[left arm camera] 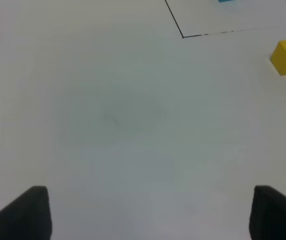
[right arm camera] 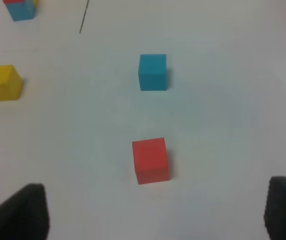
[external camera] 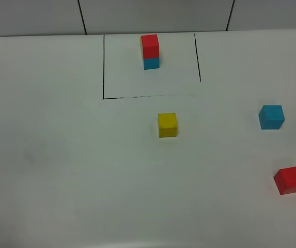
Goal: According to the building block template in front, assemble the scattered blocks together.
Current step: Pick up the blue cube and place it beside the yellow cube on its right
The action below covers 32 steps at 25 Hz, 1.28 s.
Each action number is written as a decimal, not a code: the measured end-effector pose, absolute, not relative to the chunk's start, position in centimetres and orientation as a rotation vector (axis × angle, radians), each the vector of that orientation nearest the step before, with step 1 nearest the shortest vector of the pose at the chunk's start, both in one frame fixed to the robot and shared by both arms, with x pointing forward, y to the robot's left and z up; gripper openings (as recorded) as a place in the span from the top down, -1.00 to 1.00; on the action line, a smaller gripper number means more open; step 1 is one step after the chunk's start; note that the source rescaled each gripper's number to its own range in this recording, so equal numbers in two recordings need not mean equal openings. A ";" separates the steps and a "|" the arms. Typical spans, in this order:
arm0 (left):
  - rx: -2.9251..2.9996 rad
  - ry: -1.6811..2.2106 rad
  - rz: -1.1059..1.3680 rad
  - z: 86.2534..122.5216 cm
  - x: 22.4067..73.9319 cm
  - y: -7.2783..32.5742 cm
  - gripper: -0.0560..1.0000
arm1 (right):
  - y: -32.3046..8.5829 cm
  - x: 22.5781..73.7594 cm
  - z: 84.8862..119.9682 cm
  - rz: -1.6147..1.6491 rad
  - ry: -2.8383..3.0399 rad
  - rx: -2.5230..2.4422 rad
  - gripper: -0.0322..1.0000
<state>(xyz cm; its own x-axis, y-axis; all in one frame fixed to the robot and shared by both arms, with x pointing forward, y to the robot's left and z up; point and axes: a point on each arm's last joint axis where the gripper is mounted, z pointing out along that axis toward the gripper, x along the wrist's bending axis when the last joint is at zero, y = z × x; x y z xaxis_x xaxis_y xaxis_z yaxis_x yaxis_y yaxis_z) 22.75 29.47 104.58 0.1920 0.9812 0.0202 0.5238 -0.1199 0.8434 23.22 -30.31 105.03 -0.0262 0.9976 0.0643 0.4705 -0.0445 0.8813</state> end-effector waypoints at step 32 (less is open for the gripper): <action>1.747 1.423 0.803 104.6 22.8 29.5 -0.80 | -30.1 25.1 105.1 0.914 1.652 1.667 -0.88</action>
<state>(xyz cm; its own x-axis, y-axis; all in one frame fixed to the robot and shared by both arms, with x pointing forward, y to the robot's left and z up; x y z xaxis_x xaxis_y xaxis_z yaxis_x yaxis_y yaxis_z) 22.75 29.46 104.58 0.1917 0.9813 0.0193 0.5240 -0.1189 0.8434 25.11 -30.12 105.13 -0.0186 0.9984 0.0527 0.5750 -0.0324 0.8175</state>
